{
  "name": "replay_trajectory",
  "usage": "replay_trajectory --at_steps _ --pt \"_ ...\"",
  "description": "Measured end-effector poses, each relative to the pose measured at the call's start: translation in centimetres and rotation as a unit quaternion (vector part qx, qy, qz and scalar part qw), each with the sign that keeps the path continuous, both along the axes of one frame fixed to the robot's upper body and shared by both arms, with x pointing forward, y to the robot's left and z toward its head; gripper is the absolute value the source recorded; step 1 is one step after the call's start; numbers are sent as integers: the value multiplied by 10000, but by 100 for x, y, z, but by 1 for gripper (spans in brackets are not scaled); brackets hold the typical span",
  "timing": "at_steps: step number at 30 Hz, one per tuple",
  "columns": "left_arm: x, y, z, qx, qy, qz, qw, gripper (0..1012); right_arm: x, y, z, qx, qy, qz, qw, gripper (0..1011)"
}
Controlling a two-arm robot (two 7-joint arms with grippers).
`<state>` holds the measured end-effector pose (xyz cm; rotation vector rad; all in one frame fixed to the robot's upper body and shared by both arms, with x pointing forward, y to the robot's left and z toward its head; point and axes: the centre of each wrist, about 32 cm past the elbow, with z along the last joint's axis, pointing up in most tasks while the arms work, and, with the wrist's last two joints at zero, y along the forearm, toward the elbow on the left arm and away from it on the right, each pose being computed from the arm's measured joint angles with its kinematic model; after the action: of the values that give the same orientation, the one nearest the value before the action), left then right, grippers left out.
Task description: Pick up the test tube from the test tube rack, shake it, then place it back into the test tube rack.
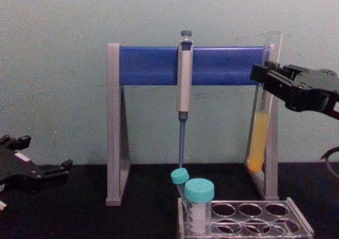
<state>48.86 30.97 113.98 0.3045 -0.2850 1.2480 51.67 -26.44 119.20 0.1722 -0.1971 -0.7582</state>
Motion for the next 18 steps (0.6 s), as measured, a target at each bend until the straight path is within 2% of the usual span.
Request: replay_trajectory --at_steps 12,18 --pt "0 0 0 0 0 0 10000 1001 14 49 -27 19 -20 13 10000 232" --pt "0 0 0 0 -1 0 10000 1001 46 88 -24 33 101 441 9990 232"
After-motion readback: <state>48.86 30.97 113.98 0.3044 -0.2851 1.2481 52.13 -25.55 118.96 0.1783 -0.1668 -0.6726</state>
